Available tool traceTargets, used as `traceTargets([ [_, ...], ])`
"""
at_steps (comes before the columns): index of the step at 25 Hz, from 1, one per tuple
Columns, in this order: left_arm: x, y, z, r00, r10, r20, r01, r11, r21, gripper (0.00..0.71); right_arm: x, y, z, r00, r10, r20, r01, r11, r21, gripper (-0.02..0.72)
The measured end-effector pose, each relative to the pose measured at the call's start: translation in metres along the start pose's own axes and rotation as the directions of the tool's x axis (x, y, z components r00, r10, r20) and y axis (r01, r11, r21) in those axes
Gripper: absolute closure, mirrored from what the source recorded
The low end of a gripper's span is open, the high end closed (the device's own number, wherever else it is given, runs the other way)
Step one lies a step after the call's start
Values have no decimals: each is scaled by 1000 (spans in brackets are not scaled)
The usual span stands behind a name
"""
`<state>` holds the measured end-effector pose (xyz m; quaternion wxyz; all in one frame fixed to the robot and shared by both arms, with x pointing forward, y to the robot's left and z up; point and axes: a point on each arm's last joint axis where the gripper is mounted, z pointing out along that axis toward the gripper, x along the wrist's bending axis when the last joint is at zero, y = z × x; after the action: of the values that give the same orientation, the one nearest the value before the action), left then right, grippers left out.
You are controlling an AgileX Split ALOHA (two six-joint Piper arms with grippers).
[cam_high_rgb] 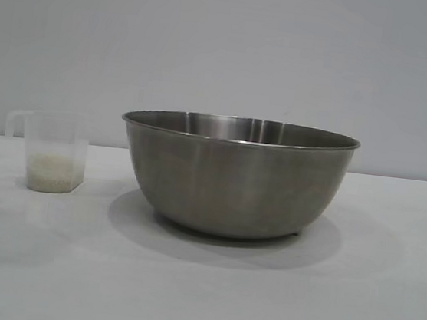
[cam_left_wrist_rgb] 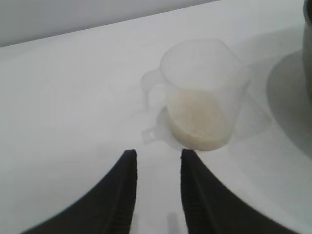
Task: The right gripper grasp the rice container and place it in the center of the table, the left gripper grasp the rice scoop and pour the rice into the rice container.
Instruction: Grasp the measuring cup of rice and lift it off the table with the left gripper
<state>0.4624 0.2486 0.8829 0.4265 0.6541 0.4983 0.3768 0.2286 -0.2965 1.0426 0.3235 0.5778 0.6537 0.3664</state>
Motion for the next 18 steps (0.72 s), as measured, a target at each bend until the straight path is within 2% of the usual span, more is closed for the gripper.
traceTargets([
  [18,2,-2,49,999,-23,-48,23,1000,-9,483,0,0,0,1000,0,0,0,1000,0,318],
])
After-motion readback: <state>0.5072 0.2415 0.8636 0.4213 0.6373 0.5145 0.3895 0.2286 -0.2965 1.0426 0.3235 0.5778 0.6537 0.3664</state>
